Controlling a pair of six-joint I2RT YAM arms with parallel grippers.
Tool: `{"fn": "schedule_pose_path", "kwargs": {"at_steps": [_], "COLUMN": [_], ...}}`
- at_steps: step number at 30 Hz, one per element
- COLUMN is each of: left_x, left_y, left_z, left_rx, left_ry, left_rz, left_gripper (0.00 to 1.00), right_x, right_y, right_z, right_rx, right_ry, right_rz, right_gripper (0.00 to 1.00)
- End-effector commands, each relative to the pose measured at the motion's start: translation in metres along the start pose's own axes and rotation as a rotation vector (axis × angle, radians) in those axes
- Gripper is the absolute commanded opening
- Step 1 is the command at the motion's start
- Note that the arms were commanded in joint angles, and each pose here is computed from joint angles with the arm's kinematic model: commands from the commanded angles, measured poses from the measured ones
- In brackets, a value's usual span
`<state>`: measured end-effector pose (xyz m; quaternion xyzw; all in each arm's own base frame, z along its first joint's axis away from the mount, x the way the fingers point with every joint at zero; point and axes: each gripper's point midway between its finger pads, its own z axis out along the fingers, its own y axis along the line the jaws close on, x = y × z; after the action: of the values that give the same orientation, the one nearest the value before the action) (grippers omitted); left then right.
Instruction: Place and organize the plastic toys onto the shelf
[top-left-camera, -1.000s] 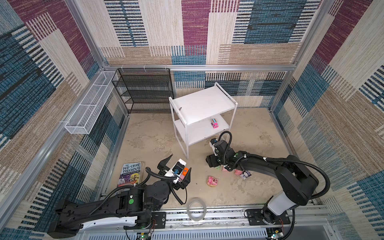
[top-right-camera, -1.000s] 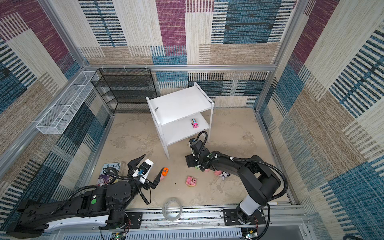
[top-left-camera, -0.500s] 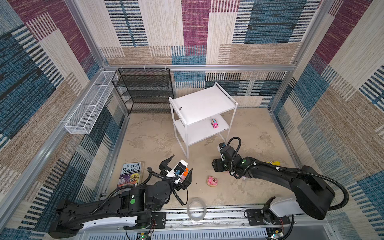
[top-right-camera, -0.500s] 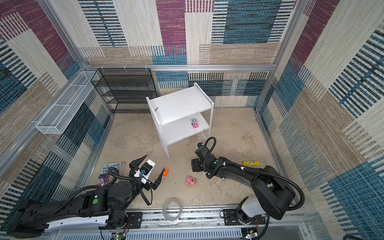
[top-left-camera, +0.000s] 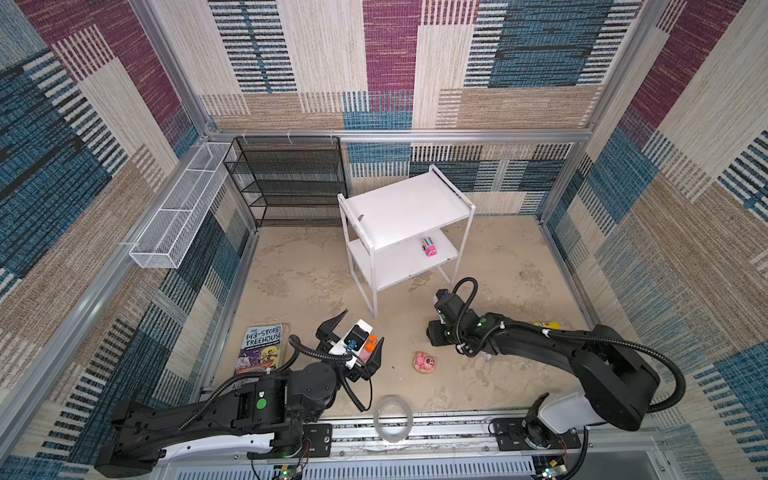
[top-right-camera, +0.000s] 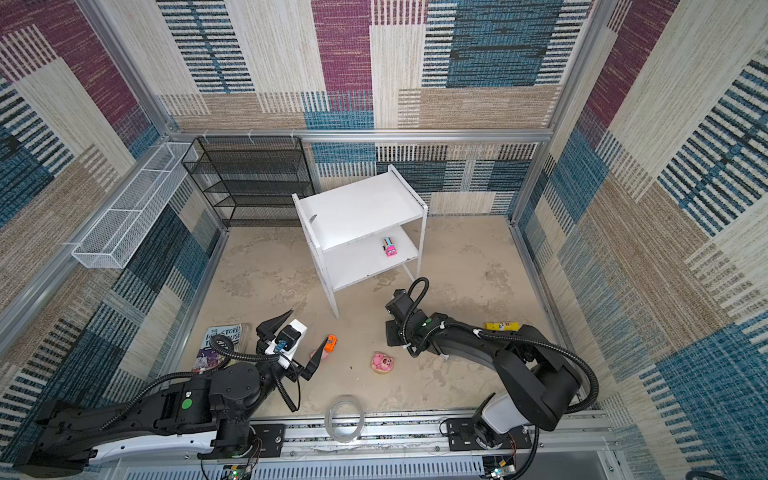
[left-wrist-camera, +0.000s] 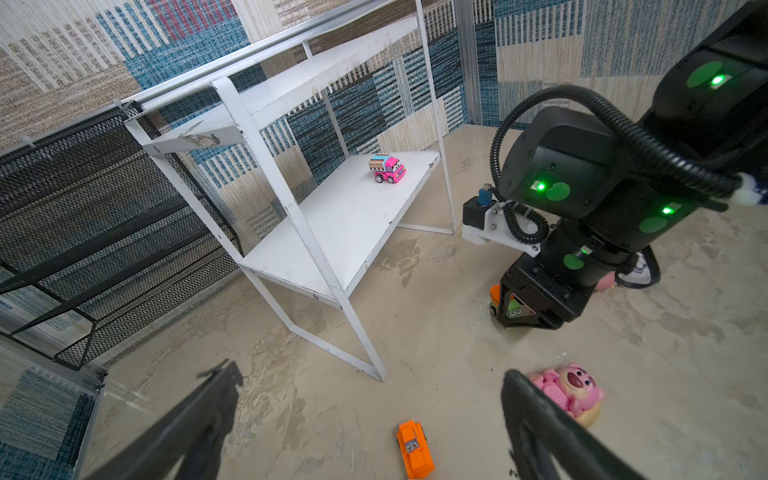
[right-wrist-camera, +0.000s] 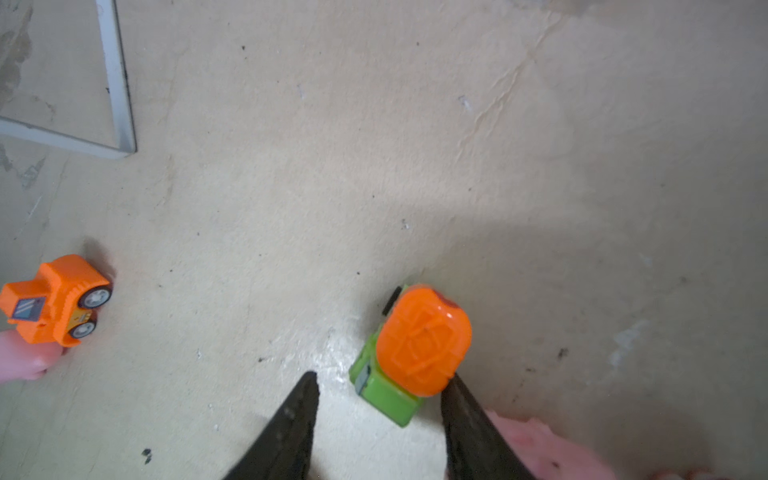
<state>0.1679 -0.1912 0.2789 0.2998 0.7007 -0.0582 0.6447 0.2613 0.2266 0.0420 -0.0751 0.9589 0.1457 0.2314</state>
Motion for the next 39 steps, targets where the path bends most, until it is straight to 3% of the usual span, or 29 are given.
{"fn": "schedule_pose_path", "kwargs": {"at_steps": [1,6,12,16,20,24,39], "left_x": [-0.005,-0.006,-0.007,-0.007,-0.006,-0.006,-0.006], "left_y": [0.004,0.005,0.004,0.004,0.005,0.005,0.006], "left_z": [-0.002,-0.002,-0.001,-0.001,-0.002,-0.002,-0.002], "left_rx": [-0.009,-0.011,-0.012,-0.013,-0.016,-0.016,-0.015], "left_ry": [-0.020,-0.026,-0.022,-0.022,-0.018,-0.017,-0.018], "left_rz": [-0.031,-0.031,-0.022,-0.023,-0.021,-0.021,-0.025], "left_gripper": [0.99,0.99,0.99,0.99,0.99,0.99,0.99], "right_x": [-0.005,-0.009,-0.012,-0.012,-0.012,-0.012,-0.019], "right_y": [0.001,0.006,0.003,-0.001,0.001,0.007,0.012], "right_z": [0.003,0.003,0.003,0.005,0.008,0.010,0.008], "right_rx": [0.009,0.000,0.031,0.053,0.049,0.007,-0.010], "right_ry": [-0.017,-0.039,-0.061,-0.059,-0.050,-0.051,-0.088], "right_rz": [0.005,-0.047,-0.139,-0.170,-0.160,-0.133,-0.123], "right_gripper": [0.44,0.34,0.30,0.34,0.43,0.43,0.27]}}
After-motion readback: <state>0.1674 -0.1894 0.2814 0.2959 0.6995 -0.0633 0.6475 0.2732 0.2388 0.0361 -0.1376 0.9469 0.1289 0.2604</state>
